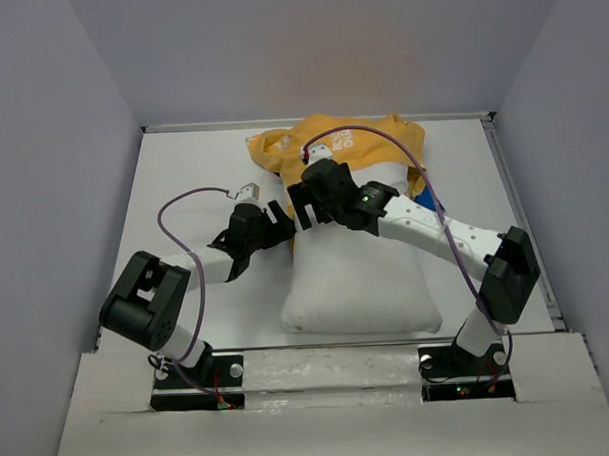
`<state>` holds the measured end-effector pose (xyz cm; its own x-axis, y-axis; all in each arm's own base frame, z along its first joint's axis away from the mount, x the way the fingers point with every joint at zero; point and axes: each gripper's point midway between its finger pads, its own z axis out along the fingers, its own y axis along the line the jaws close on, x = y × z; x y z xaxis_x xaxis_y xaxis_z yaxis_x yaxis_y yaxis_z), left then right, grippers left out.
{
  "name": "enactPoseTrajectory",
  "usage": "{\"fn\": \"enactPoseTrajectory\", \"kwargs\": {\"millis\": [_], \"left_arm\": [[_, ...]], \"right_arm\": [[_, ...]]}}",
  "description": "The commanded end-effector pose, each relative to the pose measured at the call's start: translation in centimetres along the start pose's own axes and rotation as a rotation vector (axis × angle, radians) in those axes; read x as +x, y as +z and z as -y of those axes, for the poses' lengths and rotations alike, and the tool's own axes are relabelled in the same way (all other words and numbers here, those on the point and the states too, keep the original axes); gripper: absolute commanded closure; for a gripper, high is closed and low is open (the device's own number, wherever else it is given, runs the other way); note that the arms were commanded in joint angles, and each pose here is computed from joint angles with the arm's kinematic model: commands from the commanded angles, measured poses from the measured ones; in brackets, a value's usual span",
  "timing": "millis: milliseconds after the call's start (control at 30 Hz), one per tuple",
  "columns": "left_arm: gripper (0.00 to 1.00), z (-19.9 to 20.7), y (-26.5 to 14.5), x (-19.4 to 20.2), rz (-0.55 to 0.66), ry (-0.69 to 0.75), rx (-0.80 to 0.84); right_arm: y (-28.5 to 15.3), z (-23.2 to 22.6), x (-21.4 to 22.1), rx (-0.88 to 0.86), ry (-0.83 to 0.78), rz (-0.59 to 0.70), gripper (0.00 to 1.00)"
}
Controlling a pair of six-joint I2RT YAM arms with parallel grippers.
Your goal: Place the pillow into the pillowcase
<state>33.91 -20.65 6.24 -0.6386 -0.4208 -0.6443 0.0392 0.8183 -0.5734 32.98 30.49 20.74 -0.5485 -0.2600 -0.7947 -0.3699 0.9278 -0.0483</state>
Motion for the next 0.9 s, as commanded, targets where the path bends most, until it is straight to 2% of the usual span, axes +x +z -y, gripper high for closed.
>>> {"fn": "enactPoseTrajectory", "kwargs": {"millis": [0,100,167,200,233,267,300,500,700,867], "left_arm": [[0.19,3.3,1.2,-2.3,0.057,-0.005,0.124],[0.28,3.7,2.4,-1.5,0.029,-0.007,0.164],[0.46,4.1,2.9,-1.6,0.028,-0.013,0.184],[0.58,4.0,3.2,-1.2,0.019,-0.017,0.185],[0.85,4.4,3.2,-1.2,0.018,-0.024,0.209],[0.98,4.6,3.1,-1.0,0.011,-0.028,0.224],[1.0,4.8,3.0,-1.0,0.007,-0.03,0.236],[1.0,8.5,-2.4,-1.9,0.014,-0.022,0.403],[1.0,11.0,-9.3,-3.2,0.05,-0.013,0.522],[1.0,11.6,-11.0,-0.6,-0.075,-0.008,0.604]], "right_arm": [[1.5,1.3,0.8,0.132,-0.079,-0.056,0.0],[3.4,1.8,2.1,0.206,-0.112,-0.094,0.0],[4.6,2.2,3.1,0.222,-0.115,-0.122,0.07],[4.9,2.9,3.0,0.229,-0.093,-0.12,0.39],[4.9,3.4,3.2,0.227,-0.069,-0.117,0.67],[4.9,3.9,2.9,0.228,-0.044,-0.106,0.87],[5.0,5.3,2.5,0.247,-0.011,-0.094,1.0],[3.6,11.8,-0.6,0.32,0.125,0.026,1.0],[2.1,15.8,-2.6,0.388,0.146,0.073,1.0],[2.0,15.2,-4.4,0.346,0.156,0.115,1.0]]}}
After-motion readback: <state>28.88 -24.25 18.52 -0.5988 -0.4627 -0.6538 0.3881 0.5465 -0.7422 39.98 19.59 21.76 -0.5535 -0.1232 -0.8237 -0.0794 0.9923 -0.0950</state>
